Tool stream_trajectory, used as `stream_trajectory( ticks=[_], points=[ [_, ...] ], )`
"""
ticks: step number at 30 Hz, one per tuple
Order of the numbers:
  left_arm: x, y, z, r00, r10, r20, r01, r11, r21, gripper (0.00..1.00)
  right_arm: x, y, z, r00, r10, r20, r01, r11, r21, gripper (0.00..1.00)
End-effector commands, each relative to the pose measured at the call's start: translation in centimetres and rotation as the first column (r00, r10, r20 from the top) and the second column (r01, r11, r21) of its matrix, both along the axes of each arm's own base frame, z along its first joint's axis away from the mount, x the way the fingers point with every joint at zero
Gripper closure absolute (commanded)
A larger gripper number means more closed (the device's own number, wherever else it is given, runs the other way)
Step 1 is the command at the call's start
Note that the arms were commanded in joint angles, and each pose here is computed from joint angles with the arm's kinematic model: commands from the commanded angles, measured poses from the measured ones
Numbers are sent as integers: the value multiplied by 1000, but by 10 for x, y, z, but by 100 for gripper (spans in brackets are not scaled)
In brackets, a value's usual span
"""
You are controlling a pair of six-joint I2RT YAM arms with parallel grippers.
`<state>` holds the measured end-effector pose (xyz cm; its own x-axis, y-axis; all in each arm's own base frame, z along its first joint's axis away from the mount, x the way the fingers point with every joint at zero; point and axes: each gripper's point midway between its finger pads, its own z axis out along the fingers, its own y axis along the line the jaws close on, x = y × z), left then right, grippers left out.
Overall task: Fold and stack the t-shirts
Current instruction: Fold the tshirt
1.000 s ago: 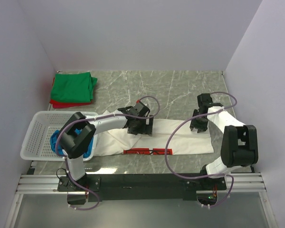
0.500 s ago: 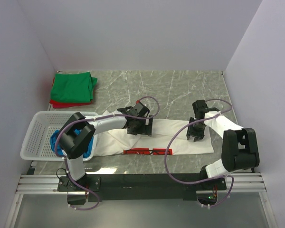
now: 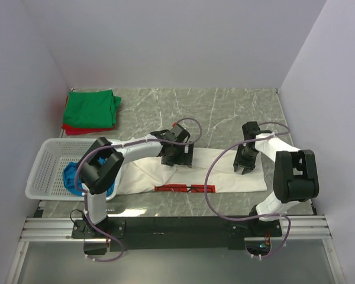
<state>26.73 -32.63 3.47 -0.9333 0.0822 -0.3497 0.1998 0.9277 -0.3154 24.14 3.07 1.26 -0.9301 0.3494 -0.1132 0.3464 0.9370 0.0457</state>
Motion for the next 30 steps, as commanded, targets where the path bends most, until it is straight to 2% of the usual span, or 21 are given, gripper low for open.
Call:
stream_trajectory(
  ticks=[1, 13, 17, 21, 25, 28, 29, 30],
  points=[
    [5, -17, -3, 999, -36, -14, 36, 999, -22, 7, 10, -15, -1, 999, -38, 19, 38, 999, -19, 54],
    [31, -88, 14, 988, -145, -51, 135, 975, -175, 7, 30, -67, 2, 975, -220, 38, 220, 975, 1, 54],
    [41, -113, 36, 984, -177, -21, 166, 953, -253, 7, 37, -87, 10, 964, -260, 61, 261, 965, -8, 54],
    [61, -129, 79, 983, -170, 70, 183, 936, -301, 6, 50, -98, 32, 958, -251, 137, 257, 966, -26, 54],
    [78, -123, 123, 981, -114, 156, 161, 929, -332, 5, 68, -89, 62, 946, -223, 235, 228, 974, 8, 54],
    [90, -92, 152, 980, -13, 197, 82, 936, -342, 5, 74, -64, 78, 947, -160, 278, 157, 987, 32, 54],
    [86, -76, 140, 984, 11, 177, 47, 948, -316, 4, 74, -55, 80, 950, -134, 283, 130, 991, 33, 54],
    [92, -54, 161, 973, 75, 217, 1, 944, -330, 4, 75, -31, 84, 954, -67, 291, 59, 998, 34, 54]
  ],
)
